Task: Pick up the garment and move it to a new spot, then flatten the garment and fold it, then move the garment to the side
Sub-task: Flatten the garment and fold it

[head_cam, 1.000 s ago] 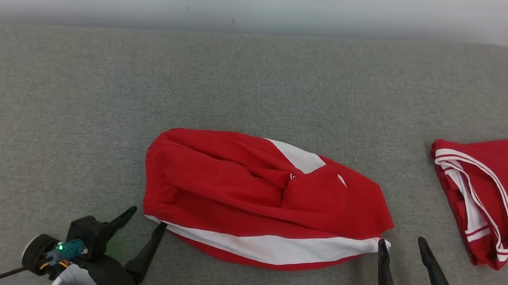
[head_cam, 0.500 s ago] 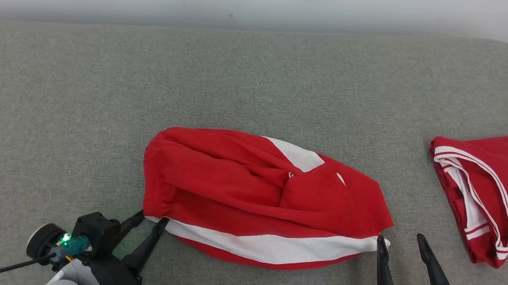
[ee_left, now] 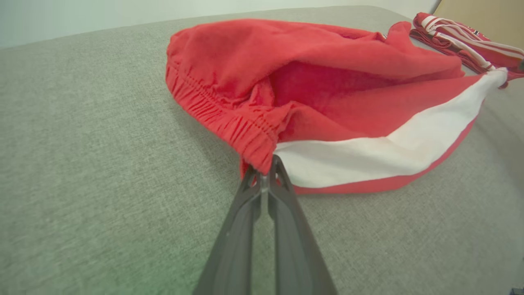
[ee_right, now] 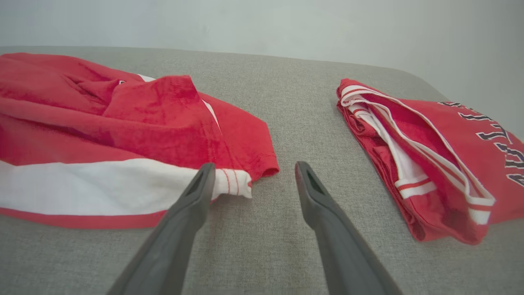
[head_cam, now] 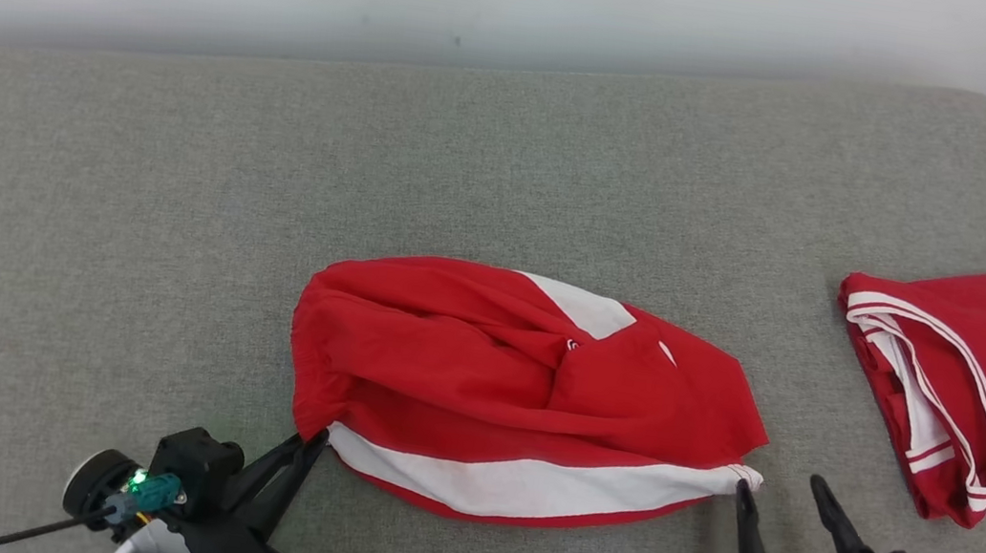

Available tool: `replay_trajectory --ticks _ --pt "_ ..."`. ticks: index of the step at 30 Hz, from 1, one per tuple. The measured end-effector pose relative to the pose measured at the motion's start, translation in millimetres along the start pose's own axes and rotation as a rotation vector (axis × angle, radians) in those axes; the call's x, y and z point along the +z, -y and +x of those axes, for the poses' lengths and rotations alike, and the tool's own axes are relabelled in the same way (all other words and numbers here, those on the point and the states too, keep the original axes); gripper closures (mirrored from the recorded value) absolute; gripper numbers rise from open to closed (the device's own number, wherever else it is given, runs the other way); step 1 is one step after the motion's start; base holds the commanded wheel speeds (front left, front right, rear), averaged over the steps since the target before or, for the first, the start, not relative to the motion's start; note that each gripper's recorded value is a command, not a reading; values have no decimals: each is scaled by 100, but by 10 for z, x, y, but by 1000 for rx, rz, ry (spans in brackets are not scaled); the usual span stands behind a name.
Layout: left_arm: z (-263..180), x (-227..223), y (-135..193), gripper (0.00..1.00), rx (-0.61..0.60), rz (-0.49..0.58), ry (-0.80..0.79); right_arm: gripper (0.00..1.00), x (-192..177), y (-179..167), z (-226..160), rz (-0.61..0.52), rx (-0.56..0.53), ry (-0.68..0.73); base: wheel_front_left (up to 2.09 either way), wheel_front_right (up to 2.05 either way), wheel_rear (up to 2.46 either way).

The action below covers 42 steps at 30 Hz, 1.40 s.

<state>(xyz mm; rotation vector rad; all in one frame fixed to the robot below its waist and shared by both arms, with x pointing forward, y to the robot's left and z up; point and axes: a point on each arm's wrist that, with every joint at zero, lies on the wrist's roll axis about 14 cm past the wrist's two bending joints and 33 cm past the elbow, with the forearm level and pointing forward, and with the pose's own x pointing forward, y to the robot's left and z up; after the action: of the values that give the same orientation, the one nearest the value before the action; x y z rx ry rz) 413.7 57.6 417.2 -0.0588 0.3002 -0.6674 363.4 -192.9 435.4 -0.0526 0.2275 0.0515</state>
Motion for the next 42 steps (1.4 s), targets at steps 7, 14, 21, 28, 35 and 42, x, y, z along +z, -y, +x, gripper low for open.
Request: replay_trajectory --ticks 7,14,21,28,35,42 --pt "-35 -81 77 100 11 -37 2 0 -182 46 102 -51 29 -156 0 0 0" --pt "-29 -107 115 100 12 -51 4 0 -264 -124 195 -49 94 -227 0 0 0" --pt "-6 -84 99 100 15 -55 12 0 -402 -267 192 -29 133 -294 0 0 0" --pt "4 -51 101 100 13 -50 19 21 -453 -277 152 -17 134 -319 0 0 0" --pt "3 -24 99 100 14 -49 27 92 -493 -309 118 3 139 -338 0 0 0" --pt "12 180 85 100 21 -51 89 100 -271 -289 167 6 132 -247 0 0 0"
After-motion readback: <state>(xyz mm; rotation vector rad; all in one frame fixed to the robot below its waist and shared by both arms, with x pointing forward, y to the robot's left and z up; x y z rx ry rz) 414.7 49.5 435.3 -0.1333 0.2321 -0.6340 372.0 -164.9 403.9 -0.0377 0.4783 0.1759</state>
